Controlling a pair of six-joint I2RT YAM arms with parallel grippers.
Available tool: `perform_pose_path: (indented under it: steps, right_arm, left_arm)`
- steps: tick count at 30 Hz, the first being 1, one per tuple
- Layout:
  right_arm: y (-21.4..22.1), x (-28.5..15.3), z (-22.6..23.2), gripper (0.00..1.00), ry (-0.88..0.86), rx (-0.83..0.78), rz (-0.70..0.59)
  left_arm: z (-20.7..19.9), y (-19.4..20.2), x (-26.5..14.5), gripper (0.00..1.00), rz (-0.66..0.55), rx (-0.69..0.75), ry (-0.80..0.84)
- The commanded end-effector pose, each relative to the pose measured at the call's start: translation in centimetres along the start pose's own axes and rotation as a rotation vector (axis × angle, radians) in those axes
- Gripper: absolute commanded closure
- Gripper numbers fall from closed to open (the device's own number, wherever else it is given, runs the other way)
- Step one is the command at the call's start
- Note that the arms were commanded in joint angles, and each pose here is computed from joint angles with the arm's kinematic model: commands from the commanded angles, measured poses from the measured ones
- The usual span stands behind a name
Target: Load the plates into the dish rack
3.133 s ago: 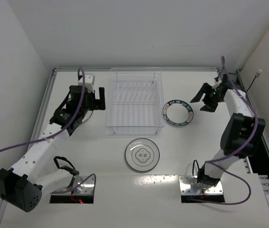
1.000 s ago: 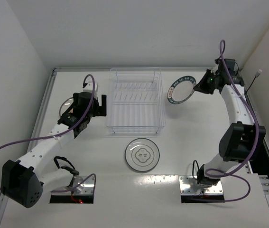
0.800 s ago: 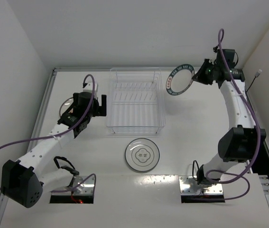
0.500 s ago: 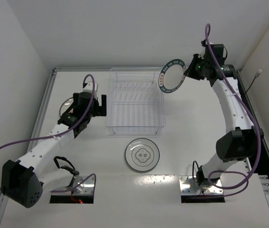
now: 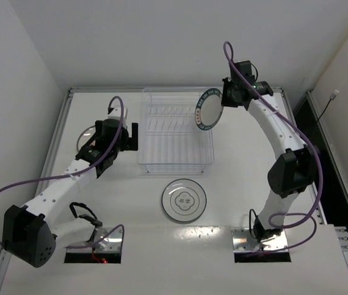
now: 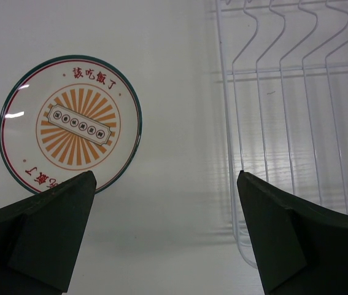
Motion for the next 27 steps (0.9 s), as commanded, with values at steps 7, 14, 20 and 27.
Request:
perform_pose_path:
  steps: [7, 14, 20, 27]
  right_arm:
    - [-4.7, -1.6, 1.5, 1.00, 0.060, -0.028, -0.189]
    - [-5.8, -3.0, 1.5, 1.00, 0.055, -0.014, -0.250]
    - [-3.8, -0.2, 2.0, 1.00, 0.060, -0.067, -0.147]
    - [-0.8, 1.9, 3.3, 1.00, 0.152, -0.132, -0.133]
  left_arm:
    - [-0.2, -2.2, -0.2, 0.00, -0.059, -0.024, 0.007]
    - [-0.2, -2.7, -0.3, 0.00, -0.068, -0.027, 0.008]
    - [-0.2, -2.7, -0.3, 0.00, -0.068, -0.027, 0.008]
    - [-0.2, -2.7, -0.3, 0.00, -0.068, -0.027, 0.008]
Point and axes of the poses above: each gripper's point midway between its finger pads, its own x axis out along the fingers, its own z axis along the line the jaws close on, y = z × x, the point moved 2 cm from there along -x, back along the fingers, and after that the axes turned 9 degrees about x, right-handed, at the moved point
